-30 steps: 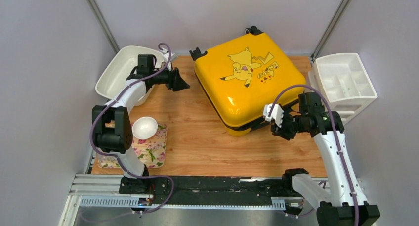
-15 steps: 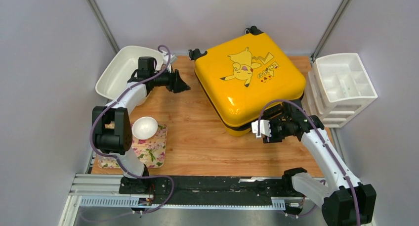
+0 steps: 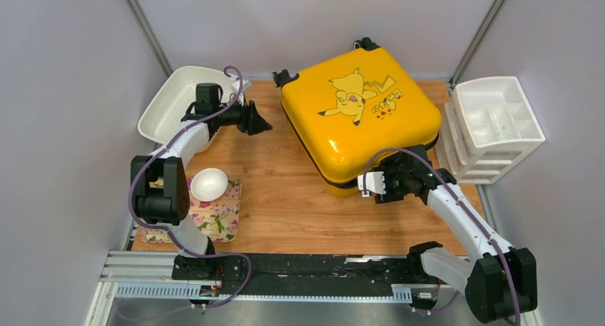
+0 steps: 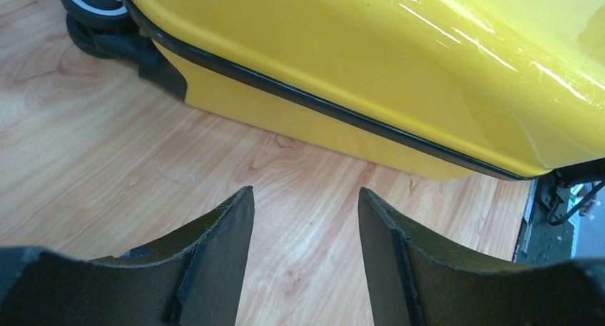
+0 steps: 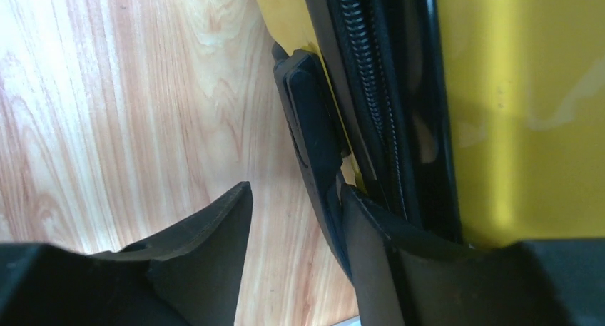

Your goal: Open, take out, and arrange the luggage

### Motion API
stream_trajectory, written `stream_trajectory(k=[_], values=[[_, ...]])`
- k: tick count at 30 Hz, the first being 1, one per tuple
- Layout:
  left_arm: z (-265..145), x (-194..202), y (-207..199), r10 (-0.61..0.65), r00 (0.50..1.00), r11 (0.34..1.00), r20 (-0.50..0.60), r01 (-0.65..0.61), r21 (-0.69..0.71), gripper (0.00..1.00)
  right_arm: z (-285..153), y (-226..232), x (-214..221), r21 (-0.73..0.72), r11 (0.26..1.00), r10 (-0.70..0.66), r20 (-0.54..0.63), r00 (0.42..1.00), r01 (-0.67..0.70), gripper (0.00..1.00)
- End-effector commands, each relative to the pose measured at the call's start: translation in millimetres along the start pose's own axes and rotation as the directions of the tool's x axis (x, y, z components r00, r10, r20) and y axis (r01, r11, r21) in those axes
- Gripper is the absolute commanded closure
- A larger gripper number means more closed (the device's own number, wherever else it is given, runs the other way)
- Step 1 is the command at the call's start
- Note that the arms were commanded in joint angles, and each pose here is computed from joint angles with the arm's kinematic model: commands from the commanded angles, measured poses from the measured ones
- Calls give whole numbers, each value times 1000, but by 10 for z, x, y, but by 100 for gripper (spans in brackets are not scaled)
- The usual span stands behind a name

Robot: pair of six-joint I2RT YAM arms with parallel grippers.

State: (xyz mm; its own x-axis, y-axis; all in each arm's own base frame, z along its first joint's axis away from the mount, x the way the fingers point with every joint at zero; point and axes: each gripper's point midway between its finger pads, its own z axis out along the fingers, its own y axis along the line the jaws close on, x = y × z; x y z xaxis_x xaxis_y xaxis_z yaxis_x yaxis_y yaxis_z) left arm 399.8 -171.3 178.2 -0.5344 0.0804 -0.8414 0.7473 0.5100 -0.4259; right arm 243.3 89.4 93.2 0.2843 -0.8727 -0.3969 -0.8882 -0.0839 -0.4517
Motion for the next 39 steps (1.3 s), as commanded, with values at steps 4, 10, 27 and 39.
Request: stream_trajectory(k=[4, 10, 27, 39], values=[[-149, -320, 76, 53, 995, 997, 82, -48, -59, 36, 120, 174, 36, -141, 988, -67, -8, 998, 65, 56], [-253, -764, 341, 26, 983, 978, 183, 13, -209, 38, -25, 759, 186, -281, 950, -158, -44, 987, 139, 80], [354, -1459, 649, 156, 940, 947, 305, -55, -316, 39, -440, 1298, 354, -330, 933, -205, -150, 967, 147, 87], [1153, -1920, 913, 397, 844, 896, 361, -271, -352, 38, -1086, 1068, -459, -53, 988, -143, 83, 986, 147, 29]])
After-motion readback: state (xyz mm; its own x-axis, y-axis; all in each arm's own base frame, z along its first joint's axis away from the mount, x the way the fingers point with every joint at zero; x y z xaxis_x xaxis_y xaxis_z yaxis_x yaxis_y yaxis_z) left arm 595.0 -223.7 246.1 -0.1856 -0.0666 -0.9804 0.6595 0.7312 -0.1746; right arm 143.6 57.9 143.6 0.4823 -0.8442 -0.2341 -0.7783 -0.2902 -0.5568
